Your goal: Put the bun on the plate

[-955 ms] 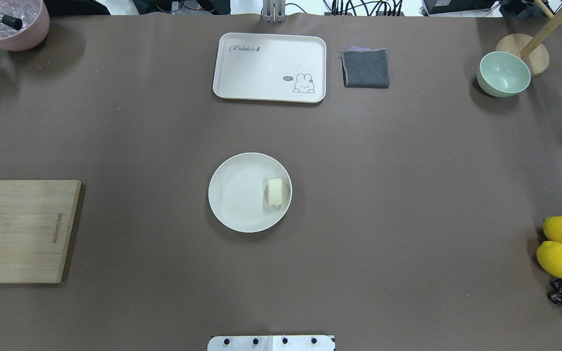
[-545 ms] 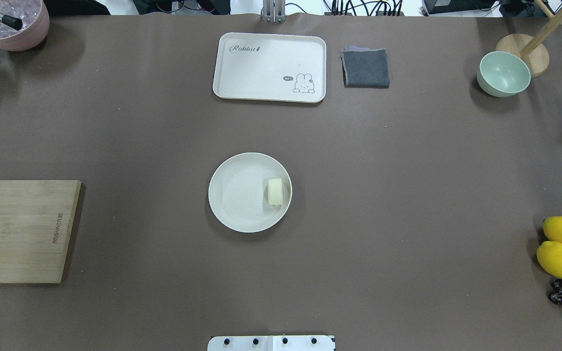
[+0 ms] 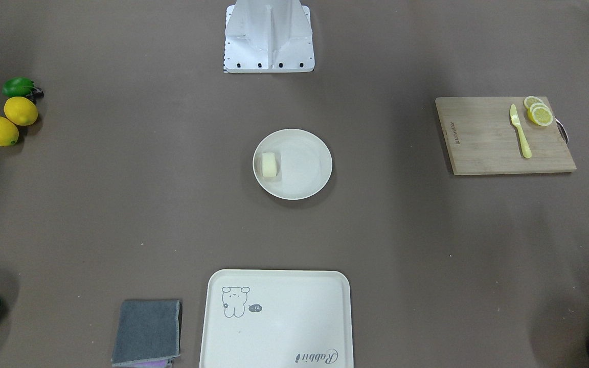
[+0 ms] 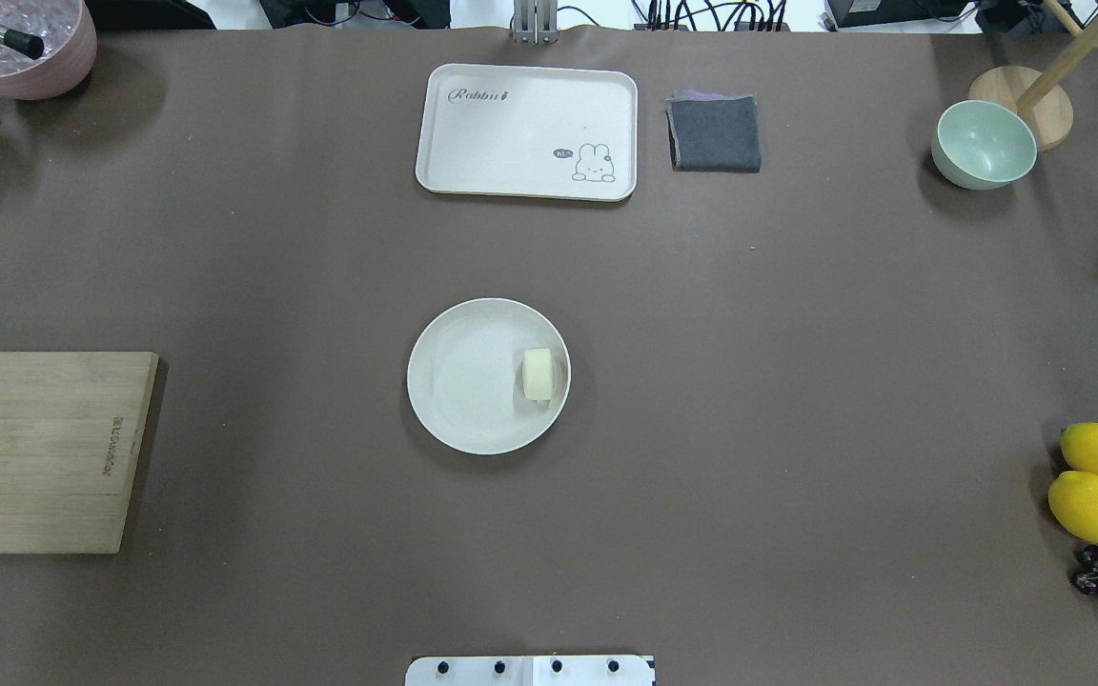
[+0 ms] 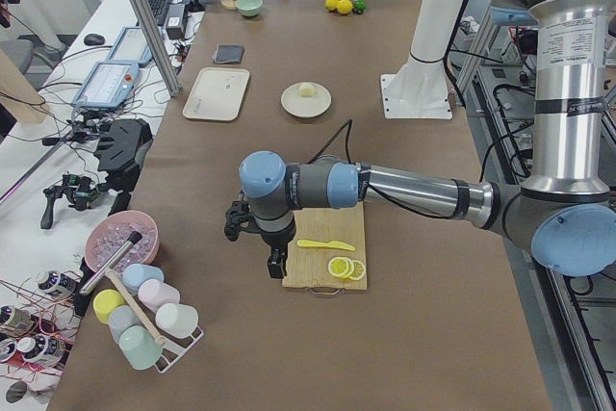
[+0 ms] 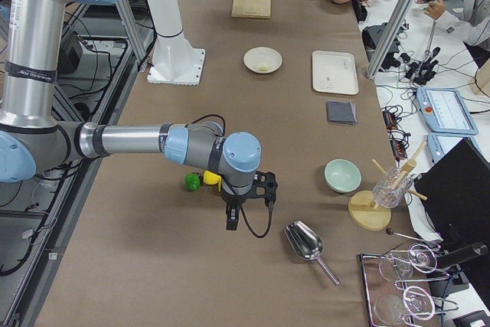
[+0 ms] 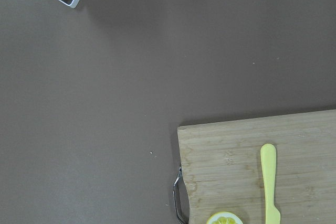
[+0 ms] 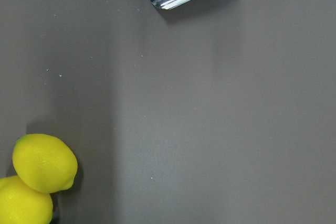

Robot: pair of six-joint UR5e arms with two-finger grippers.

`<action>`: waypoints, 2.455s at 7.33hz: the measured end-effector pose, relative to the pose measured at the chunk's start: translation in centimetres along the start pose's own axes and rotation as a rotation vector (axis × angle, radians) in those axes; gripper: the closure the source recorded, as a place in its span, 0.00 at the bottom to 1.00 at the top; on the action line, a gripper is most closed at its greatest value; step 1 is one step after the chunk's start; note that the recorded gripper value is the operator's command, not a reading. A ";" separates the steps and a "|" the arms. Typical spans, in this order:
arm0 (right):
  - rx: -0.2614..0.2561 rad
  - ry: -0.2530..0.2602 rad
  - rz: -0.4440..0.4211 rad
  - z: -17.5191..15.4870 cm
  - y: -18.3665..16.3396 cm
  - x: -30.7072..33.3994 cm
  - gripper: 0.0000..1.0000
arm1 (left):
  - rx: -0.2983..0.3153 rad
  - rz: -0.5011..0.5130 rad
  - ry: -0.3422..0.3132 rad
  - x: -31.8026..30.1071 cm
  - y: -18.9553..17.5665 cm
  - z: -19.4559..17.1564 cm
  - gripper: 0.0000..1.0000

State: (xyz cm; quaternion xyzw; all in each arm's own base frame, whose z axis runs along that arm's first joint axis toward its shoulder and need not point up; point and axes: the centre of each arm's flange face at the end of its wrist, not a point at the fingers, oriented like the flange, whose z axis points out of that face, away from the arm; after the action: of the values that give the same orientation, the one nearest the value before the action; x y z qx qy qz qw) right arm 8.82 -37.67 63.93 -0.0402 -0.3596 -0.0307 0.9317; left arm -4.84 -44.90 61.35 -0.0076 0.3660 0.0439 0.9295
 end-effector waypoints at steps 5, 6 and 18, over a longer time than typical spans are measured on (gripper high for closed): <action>0.000 -0.001 -0.002 0.1 0.0 0.0 0.00 | 0.076 -0.094 -0.014 -4.5 3.9 -1.7 0.03; 0.000 -0.001 -0.003 0.0 0.0 0.0 0.00 | 0.092 -0.097 -0.016 -4.7 4.1 -2.3 0.03; 0.002 0.000 -0.010 0.0 -0.1 -0.1 0.00 | 0.111 -0.094 -0.018 -4.9 4.2 -3.0 0.03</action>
State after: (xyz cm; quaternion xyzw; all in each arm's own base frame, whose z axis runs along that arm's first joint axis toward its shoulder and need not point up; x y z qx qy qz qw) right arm 8.76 -37.78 63.88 -0.0375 -0.3599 -0.0348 0.9316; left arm -10.81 -41.25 62.53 0.0273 0.3587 -0.0199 0.9329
